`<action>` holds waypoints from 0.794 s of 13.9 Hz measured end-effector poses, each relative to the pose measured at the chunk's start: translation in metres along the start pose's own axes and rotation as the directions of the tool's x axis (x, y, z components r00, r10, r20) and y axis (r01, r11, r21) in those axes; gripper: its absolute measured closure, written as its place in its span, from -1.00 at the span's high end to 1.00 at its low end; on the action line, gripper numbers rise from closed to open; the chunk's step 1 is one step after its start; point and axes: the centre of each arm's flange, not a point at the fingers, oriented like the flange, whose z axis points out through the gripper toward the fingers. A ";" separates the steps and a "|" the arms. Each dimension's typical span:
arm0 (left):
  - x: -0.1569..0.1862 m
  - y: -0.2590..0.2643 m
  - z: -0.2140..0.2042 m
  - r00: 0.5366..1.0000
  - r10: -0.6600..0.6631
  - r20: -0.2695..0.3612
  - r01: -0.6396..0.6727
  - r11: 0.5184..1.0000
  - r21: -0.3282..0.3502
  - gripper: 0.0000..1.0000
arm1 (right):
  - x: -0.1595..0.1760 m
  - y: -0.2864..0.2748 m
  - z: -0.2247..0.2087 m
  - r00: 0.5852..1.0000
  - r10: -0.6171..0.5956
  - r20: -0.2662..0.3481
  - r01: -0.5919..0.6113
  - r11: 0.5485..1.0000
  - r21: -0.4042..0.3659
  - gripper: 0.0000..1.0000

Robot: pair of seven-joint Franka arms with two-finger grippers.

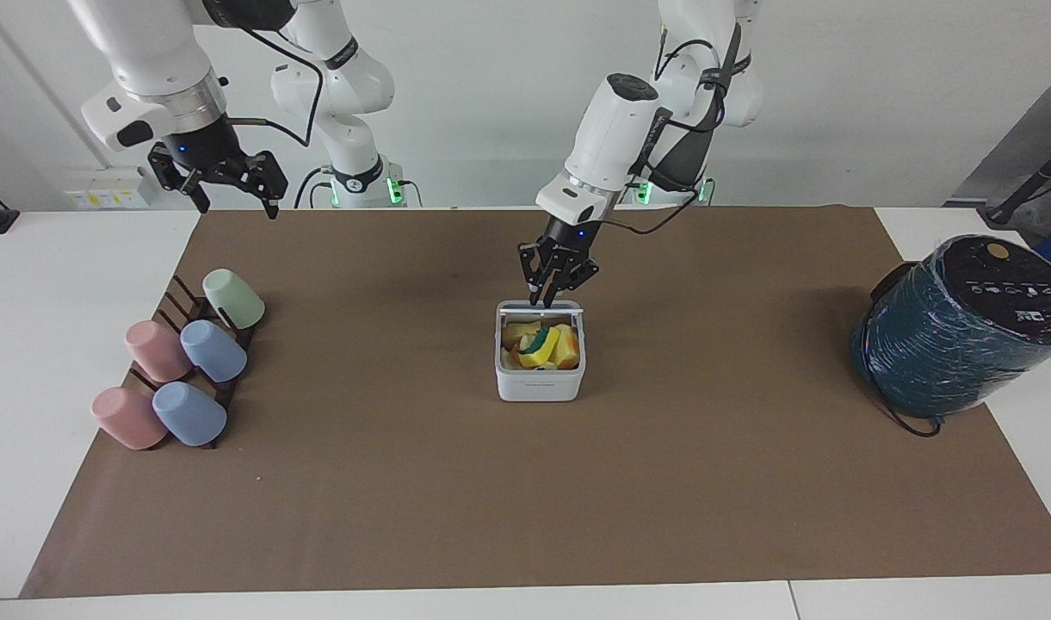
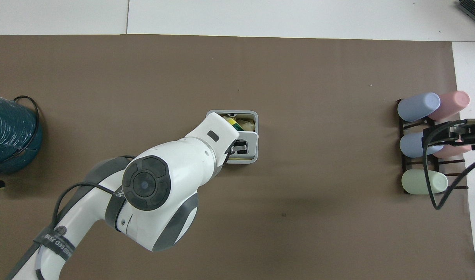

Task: Close trash can lid

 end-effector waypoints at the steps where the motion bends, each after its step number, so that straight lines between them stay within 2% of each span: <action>1: 0.003 -0.001 0.002 1.000 -0.016 -0.010 0.016 1.000 -0.013 -0.54 | 0.000 0.000 0.000 1.000 0.000 0.000 0.000 1.000 0.000 1.00; 6: 0.009 -0.007 0.023 0.999 -0.048 -0.021 0.048 0.999 -0.022 -0.72 | 0.000 0.000 0.000 1.000 0.000 0.000 0.000 1.000 0.000 1.00; 11: 0.020 -0.017 0.052 0.997 -0.067 -0.037 0.067 0.998 -0.012 -0.73 | 0.000 0.000 0.000 1.000 0.000 0.000 0.000 1.000 0.000 1.00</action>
